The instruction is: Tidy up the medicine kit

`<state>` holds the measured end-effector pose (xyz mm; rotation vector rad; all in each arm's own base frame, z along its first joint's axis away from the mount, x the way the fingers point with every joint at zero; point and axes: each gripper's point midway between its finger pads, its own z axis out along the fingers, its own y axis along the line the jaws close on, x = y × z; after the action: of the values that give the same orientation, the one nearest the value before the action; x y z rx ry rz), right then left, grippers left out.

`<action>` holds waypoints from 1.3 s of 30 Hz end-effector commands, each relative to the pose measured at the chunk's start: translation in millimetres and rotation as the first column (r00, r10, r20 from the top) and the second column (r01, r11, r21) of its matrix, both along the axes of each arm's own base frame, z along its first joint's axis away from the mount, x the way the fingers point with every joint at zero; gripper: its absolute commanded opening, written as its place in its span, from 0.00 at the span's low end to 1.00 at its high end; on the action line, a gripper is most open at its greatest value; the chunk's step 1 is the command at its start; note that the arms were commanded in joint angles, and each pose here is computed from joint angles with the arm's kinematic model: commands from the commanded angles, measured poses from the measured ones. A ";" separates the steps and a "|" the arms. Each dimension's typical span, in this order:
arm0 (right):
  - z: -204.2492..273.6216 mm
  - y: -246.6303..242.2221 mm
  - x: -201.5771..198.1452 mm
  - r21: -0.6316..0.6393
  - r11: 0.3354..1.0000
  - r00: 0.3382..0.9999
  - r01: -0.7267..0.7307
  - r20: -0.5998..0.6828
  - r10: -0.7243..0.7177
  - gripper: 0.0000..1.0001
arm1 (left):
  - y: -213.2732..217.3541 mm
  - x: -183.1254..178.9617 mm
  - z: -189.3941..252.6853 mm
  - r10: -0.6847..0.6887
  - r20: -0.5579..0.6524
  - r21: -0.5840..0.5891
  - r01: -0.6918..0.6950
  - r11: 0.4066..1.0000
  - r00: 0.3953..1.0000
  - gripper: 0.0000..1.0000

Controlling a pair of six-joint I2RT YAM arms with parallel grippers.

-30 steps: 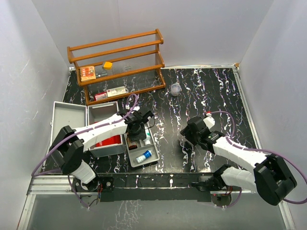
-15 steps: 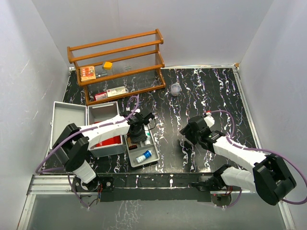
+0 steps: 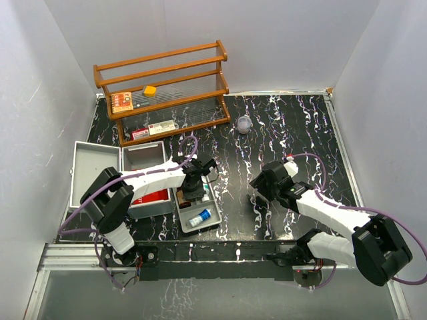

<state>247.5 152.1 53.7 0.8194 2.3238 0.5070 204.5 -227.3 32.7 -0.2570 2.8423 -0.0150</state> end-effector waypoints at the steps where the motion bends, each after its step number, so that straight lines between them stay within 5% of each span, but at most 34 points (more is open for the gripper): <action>1: 8.0 -1.0 6.6 0.017 1.000 0.999 0.012 0.049 -0.013 0.44 | 16.9 -9.9 -10.5 0.019 -0.014 0.064 -0.018 0.998 1.000 0.15; 10: 5.0 -2.5 5.8 0.016 1.000 0.999 0.020 0.041 -0.020 0.43 | 17.2 -17.4 -20.6 0.035 -0.013 0.043 -0.035 0.998 0.999 0.11; 14: 6.8 -3.0 6.4 0.017 1.000 0.999 0.022 0.047 -0.023 0.43 | 18.2 -20.1 -21.8 0.026 -0.019 0.051 -0.025 0.998 0.999 0.00; 39: 13.5 -6.3 7.3 0.020 0.999 0.997 0.038 0.063 -0.039 0.43 | -26.3 9.2 80.4 -0.242 0.091 -0.062 0.248 0.967 0.966 0.00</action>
<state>246.3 148.0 54.7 0.8287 2.3070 0.5106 203.8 -233.3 69.1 0.0094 2.8451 -0.0263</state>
